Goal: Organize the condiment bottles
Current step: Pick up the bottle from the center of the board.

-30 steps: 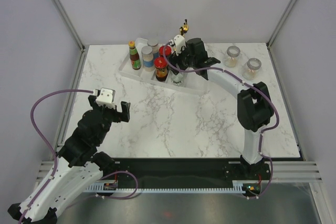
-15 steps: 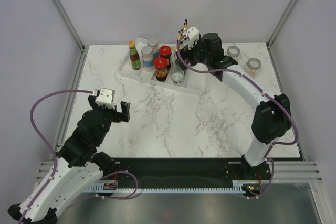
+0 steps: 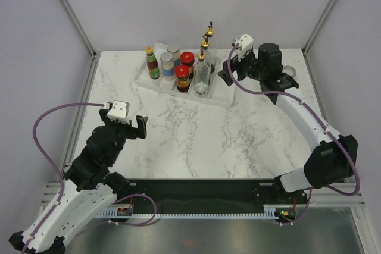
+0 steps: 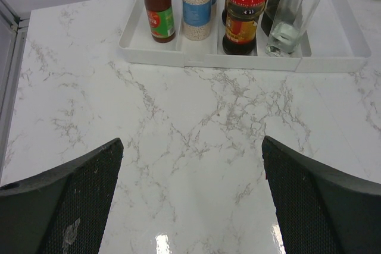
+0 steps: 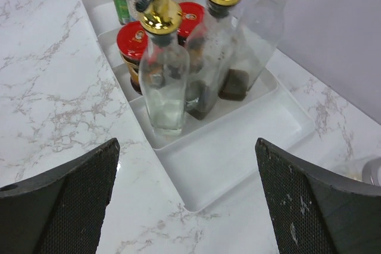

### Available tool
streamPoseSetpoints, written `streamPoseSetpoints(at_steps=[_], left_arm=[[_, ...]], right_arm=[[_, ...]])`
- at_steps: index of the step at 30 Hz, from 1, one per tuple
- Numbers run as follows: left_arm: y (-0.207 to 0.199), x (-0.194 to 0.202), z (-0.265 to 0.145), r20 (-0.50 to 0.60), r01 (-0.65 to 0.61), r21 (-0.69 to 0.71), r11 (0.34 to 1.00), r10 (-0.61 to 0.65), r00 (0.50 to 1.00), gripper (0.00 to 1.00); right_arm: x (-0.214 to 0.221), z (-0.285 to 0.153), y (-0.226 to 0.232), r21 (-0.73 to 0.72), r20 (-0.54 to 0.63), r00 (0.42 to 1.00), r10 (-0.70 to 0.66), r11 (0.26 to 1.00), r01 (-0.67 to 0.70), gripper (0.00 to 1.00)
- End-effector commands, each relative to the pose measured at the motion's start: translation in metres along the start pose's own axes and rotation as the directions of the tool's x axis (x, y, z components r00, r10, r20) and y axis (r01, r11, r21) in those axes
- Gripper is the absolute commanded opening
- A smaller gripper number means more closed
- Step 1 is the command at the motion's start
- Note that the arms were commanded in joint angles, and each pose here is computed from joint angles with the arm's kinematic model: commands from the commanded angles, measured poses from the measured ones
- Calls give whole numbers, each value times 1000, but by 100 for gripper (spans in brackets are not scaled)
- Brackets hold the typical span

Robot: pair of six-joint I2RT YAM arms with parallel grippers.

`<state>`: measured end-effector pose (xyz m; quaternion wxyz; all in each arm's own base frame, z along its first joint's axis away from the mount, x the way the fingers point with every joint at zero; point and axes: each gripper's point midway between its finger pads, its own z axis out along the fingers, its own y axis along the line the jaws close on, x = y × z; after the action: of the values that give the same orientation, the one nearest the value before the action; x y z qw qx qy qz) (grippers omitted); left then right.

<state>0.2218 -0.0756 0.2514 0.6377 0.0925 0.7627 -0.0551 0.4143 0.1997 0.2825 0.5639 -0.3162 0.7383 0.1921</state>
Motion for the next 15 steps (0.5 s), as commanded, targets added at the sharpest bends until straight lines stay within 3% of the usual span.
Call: streamPoseSetpoints(at_steps=[1,8,15], left_arm=[[-1,-11,-1,46,13,9,1000,-13,999,100],[-3,-10,0,42,13,17,1000,-13,999,100],[-3,-11,-1,46,14,20,1000,-15,999,100]], right_arm=[[-1,-25,-25,44,29,997,66,997,-68,98],[41,-60,-99,261,0,981,196,947,-189,98],[104,-102,-196,512,-23,939,344,810,-284,96]])
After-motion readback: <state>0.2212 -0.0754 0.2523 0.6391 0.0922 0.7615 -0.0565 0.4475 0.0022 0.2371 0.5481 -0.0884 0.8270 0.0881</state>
